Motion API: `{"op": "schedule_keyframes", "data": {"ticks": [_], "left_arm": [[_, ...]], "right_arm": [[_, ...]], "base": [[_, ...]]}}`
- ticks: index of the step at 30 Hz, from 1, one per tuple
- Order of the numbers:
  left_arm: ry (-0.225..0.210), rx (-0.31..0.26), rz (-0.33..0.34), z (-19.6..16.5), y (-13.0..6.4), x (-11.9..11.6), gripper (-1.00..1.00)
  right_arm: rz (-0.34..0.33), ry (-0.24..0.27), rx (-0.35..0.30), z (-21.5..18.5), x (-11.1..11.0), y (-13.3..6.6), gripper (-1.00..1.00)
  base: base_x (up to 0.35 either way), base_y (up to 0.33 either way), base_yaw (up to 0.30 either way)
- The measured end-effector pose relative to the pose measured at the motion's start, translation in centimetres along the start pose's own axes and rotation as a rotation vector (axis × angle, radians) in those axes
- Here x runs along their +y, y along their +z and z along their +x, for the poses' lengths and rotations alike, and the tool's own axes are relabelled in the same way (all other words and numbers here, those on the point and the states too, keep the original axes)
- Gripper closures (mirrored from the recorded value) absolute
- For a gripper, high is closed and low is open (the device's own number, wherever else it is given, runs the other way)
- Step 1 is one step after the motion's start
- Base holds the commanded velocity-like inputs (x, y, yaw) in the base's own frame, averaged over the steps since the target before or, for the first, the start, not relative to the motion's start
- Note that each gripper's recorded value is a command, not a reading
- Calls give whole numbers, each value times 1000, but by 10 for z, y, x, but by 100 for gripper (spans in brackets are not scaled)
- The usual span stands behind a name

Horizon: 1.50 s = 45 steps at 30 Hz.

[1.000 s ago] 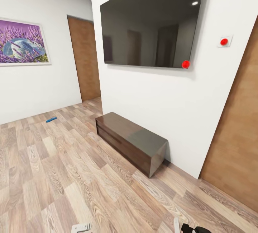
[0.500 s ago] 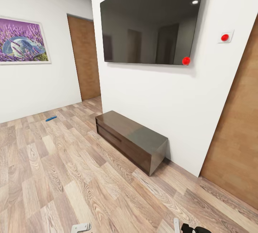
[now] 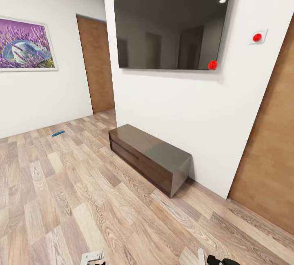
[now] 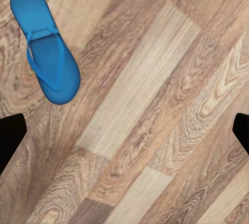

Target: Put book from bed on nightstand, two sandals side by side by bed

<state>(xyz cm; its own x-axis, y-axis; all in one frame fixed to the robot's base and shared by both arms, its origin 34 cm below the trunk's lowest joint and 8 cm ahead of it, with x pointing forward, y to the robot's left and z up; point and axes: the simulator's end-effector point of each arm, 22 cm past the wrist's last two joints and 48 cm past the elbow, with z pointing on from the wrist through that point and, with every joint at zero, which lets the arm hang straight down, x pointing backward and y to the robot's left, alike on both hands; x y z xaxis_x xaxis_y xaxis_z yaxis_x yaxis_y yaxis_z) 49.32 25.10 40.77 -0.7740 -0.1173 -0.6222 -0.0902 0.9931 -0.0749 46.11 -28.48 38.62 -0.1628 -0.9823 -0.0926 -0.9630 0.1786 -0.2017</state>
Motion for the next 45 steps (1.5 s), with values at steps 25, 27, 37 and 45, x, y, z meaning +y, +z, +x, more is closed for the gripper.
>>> {"op": "schedule_keyframes", "data": {"ticks": [25, 27, 37, 45], "left_arm": [[-32, -368, 408, -237, -30, -103, -100], [-32, -368, 410, -234, -27, -102, -100], [-32, -366, 411, -216, -13, -101, -100], [-33, -366, 413, -201, -2, -100, -100]], "right_arm": [[0, 8, 10, 9, 20, 49, -100], [5, 9, 11, 10, 20, 52, -100], [154, 106, -40, 7, -40, 48, -100], [140, 194, 4, 27, -37, 58, -100]], "base": [[0, 0, 0], [0, 0, 0], [0, 0, 0], [0, 0, 0]]}}
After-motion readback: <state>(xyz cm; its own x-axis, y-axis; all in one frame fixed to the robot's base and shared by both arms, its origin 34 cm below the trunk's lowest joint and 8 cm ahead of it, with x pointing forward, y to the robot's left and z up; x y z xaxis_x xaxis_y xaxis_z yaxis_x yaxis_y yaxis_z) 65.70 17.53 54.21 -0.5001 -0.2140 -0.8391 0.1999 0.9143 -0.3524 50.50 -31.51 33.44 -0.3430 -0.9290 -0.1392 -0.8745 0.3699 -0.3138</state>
